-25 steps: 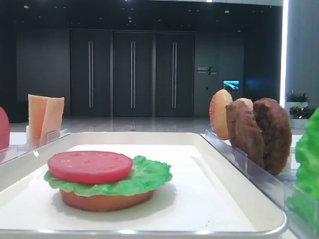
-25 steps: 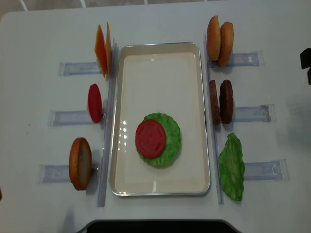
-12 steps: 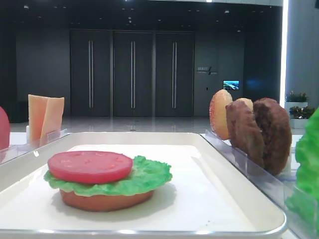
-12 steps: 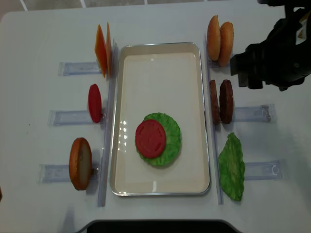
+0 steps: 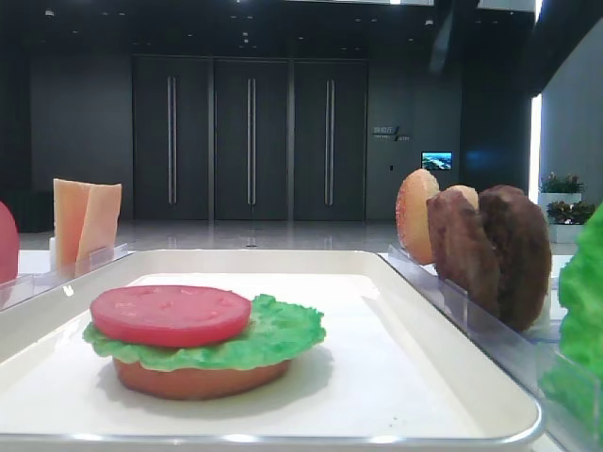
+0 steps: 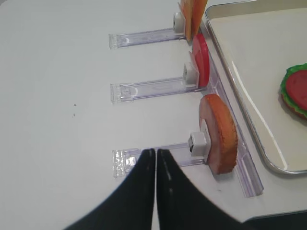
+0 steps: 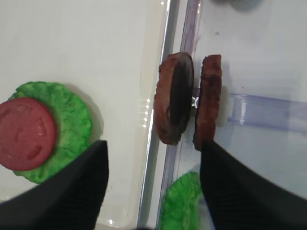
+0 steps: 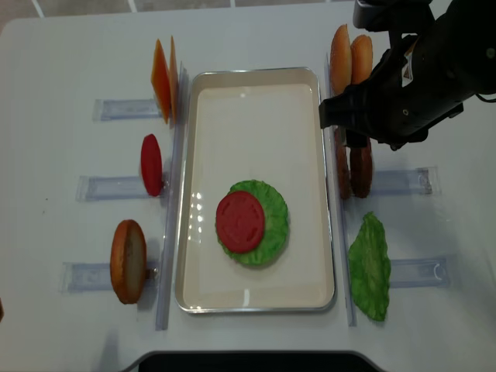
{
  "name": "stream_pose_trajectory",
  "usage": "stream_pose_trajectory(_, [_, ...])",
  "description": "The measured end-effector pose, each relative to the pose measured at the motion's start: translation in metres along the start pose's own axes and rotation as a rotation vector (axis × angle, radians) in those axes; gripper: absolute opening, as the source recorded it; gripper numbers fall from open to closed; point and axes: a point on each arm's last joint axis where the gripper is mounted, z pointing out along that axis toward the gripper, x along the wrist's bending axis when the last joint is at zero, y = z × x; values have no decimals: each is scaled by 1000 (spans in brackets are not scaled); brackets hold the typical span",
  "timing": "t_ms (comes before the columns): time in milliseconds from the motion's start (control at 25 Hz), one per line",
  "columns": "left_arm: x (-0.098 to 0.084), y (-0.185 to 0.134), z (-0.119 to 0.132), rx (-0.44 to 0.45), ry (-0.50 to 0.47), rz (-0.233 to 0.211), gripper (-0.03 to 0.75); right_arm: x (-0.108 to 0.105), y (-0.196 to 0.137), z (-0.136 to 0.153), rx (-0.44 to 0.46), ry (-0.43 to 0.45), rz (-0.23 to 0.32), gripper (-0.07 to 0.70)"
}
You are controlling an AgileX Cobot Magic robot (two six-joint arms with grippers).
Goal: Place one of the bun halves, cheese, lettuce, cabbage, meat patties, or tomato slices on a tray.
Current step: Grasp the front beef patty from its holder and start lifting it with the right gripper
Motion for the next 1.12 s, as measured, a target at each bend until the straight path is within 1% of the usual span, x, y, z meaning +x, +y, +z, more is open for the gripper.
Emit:
stream_pose_trajectory(640, [0, 0, 0, 0, 0, 0, -7, 4, 8, 33, 24, -7, 3, 405])
stream_pose_trajectory(1120, [0, 0, 0, 0, 0, 0, -7, -1, 11, 58, 79, -38, -14, 405])
